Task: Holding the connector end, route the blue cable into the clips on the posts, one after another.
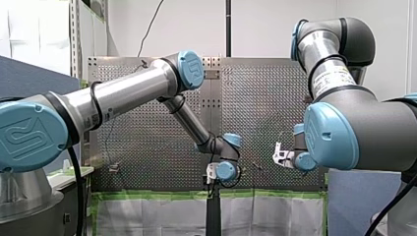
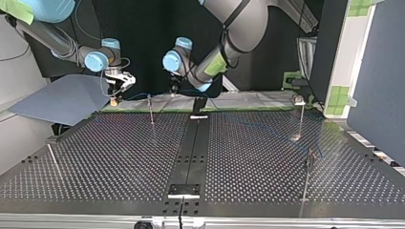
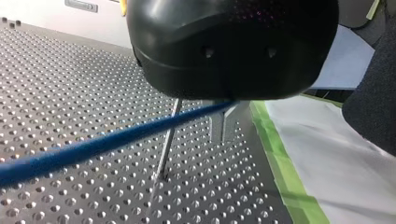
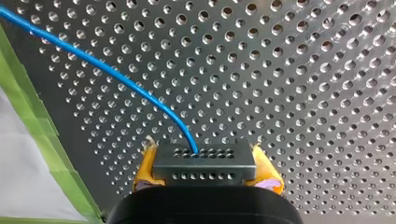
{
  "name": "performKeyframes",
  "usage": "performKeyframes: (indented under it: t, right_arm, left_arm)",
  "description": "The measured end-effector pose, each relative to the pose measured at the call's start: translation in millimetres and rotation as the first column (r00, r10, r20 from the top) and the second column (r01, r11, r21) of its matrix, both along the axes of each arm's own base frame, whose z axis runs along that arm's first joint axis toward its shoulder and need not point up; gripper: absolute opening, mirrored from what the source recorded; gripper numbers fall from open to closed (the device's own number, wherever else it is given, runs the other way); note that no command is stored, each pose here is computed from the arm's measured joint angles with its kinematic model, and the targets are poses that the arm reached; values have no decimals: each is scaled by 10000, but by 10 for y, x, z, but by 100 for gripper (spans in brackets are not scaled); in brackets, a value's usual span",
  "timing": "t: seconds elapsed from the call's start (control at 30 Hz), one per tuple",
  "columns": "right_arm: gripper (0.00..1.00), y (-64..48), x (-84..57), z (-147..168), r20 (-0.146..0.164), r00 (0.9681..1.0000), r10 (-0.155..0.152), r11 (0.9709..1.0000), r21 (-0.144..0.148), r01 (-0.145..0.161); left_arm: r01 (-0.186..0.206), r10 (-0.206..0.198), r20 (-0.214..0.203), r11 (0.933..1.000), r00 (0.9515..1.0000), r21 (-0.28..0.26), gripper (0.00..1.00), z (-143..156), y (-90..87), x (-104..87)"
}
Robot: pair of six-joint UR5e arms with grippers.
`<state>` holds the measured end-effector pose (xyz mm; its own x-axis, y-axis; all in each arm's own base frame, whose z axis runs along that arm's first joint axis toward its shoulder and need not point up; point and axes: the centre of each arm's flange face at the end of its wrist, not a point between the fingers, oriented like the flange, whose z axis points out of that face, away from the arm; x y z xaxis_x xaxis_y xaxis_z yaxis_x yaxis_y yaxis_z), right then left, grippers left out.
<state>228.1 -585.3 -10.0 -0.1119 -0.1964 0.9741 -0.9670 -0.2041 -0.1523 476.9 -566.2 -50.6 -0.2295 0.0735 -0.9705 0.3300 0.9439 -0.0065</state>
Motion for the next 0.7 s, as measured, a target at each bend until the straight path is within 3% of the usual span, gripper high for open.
performKeyframes:
  t: [0.7]
  right_arm:
    - [0, 18, 10, -36, -12, 10000, 15, 10000, 71, -15]
  left_arm:
    - [168, -191, -280, 9967, 9994, -797, 1, -132, 48, 149]
